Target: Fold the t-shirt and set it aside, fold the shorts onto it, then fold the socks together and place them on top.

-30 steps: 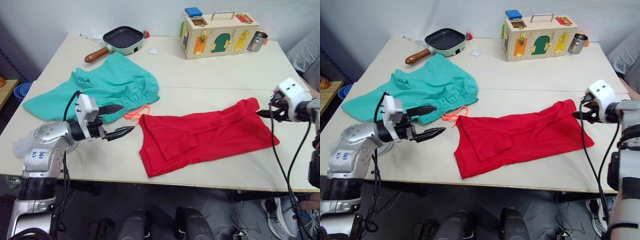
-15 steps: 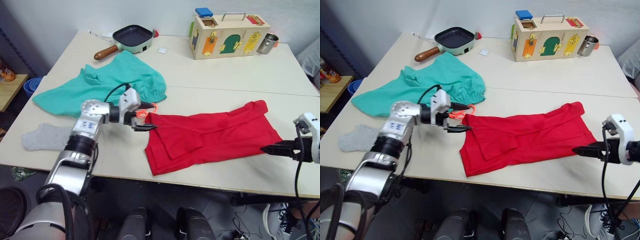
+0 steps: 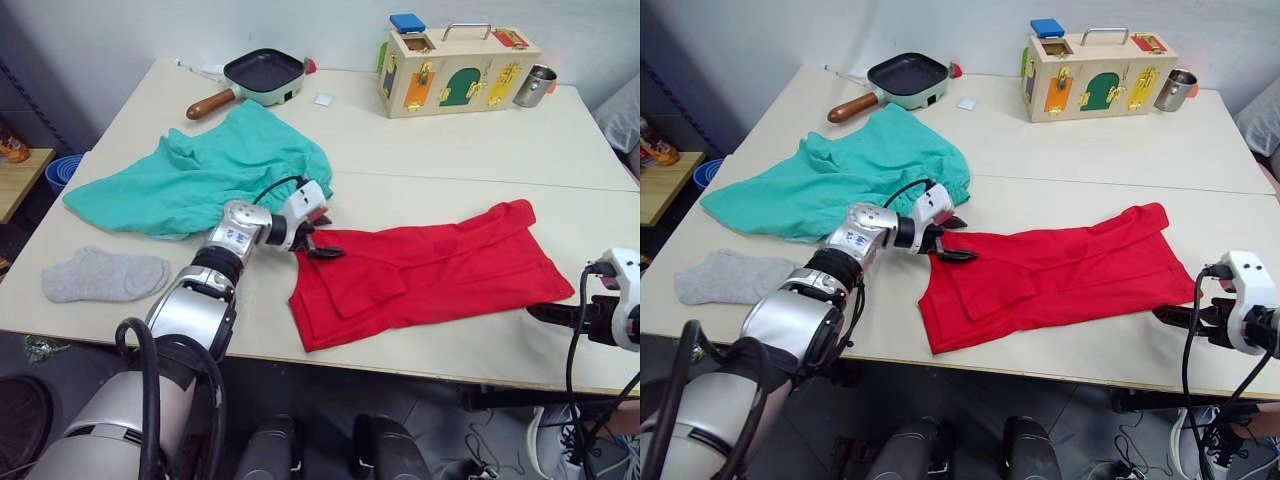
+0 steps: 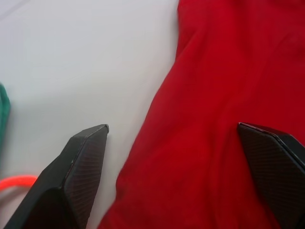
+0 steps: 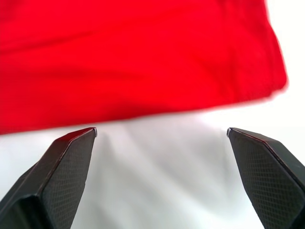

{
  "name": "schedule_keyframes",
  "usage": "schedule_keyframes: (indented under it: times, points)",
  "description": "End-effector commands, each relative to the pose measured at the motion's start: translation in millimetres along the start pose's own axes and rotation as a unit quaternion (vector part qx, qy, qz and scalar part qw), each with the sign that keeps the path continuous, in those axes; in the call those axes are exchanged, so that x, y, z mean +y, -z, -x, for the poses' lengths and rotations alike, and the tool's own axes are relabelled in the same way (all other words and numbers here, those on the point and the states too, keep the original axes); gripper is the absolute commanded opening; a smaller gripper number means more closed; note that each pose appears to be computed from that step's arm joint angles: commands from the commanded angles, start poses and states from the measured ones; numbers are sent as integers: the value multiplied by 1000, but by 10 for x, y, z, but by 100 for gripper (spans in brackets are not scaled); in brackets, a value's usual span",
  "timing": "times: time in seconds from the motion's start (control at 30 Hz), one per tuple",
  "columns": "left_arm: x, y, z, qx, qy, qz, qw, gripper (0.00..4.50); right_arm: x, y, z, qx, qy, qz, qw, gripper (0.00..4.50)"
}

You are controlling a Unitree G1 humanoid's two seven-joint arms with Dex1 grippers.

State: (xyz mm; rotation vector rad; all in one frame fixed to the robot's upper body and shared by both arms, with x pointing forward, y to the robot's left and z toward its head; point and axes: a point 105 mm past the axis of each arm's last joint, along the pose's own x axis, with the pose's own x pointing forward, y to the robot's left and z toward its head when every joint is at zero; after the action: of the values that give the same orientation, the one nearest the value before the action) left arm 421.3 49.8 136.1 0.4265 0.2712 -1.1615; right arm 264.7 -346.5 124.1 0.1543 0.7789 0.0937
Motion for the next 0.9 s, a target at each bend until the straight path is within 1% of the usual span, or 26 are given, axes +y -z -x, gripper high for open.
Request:
schedule_keyframes:
  times: [0.03, 0.07, 0.13, 0.2, 0.27, 0.37, 0.47, 0.5, 0.6, 0.7, 0.73, 0.8, 0.9]
  points:
    - [-19, -20, -42, 17, 7, 9, 1000, 413, -14, -16, -40, -10, 4, -17, 1000, 450]
    - [-71, 49, -55, 33, 25, 19, 999, 394, -8, -18, -95, -14, 2, -24, 1000, 431]
    - [-131, 117, -70, 40, 43, 41, 997, 332, 10, -57, -184, -26, -2, -39, 999, 385]
    - [-144, 167, -67, 45, 44, 50, 997, 273, 39, -89, -263, -32, -2, -40, 999, 321]
    - [-147, 202, -53, 51, 46, 47, 996, 203, 87, -109, -332, -33, -5, -43, 999, 245]
    - [-151, 208, -31, 48, 51, 51, 996, 101, 123, -134, -421, -37, -4, -54, 998, 135]
    - [-160, 228, 10, 45, 61, 54, 996, 9, 106, -157, -519, -44, 5, -58, 997, 36]
    - [-160, 231, 22, 44, 63, 54, 996, 0, 94, -178, -546, -49, 10, -55, 997, 8]
    - [-172, 228, 55, 41, 73, 54, 995, 0, 68, -255, -610, -67, 18, -47, 997, 3]
    - [-178, 179, 103, 27, 84, 55, 995, 0, 68, -408, -651, -98, 21, -18, 995, 3]
    - [-181, 123, 122, 16, 88, 63, 994, 0, 56, -496, -663, -115, 24, 4, 993, 3]
    - [-208, 6, 161, -4, 99, 78, 992, 0, 16, -627, -684, -131, 37, 37, 990, 3]
    - [-312, -160, 256, -24, 109, 85, 990, 0, -17, -839, -734, -151, 54, 71, 985, 3]
